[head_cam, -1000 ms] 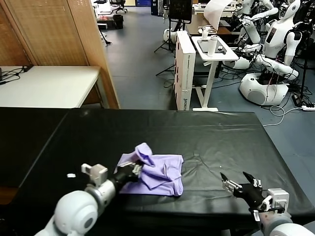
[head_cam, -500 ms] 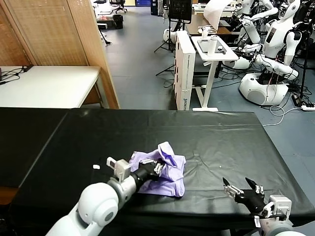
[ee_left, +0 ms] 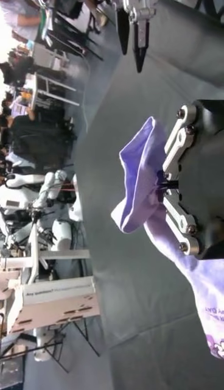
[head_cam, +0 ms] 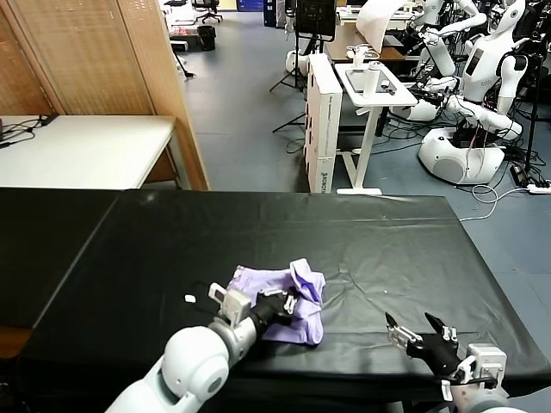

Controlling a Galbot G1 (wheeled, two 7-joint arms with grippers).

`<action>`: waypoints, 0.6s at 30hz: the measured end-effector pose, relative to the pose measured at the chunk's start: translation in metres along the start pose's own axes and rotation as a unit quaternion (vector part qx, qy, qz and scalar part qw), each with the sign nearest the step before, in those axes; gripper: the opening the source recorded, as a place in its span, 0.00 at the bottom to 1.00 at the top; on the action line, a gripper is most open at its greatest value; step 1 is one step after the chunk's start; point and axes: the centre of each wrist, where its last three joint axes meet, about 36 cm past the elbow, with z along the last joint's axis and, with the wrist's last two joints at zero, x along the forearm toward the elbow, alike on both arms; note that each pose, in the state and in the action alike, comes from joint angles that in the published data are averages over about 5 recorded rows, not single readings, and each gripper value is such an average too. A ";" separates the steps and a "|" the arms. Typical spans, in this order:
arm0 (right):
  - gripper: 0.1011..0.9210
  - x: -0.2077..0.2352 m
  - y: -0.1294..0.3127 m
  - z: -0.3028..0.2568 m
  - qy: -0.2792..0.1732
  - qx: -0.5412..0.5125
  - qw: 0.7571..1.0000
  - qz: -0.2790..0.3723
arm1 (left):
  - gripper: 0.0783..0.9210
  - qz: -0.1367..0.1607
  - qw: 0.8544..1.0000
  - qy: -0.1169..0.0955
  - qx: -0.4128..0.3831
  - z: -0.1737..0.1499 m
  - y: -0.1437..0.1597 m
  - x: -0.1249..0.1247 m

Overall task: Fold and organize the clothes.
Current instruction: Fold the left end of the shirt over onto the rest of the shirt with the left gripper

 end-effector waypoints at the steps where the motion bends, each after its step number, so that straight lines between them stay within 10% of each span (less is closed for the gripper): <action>1: 0.98 0.000 0.000 0.000 0.000 0.000 1.000 0.000 | 0.14 0.005 1.000 -0.001 0.001 0.000 -0.001 0.001; 9: 0.98 -0.003 0.003 0.001 0.001 -0.005 1.000 -0.007 | 0.67 0.051 0.997 -0.048 0.031 -0.011 -0.003 0.019; 14: 0.98 -0.004 0.004 0.002 0.002 -0.005 1.000 -0.017 | 0.95 0.011 0.997 -0.077 0.006 -0.012 0.007 0.037; 18: 0.98 -0.006 0.007 0.001 -0.005 -0.001 0.999 -0.046 | 0.98 -0.038 0.994 -0.097 -0.025 -0.006 0.020 0.048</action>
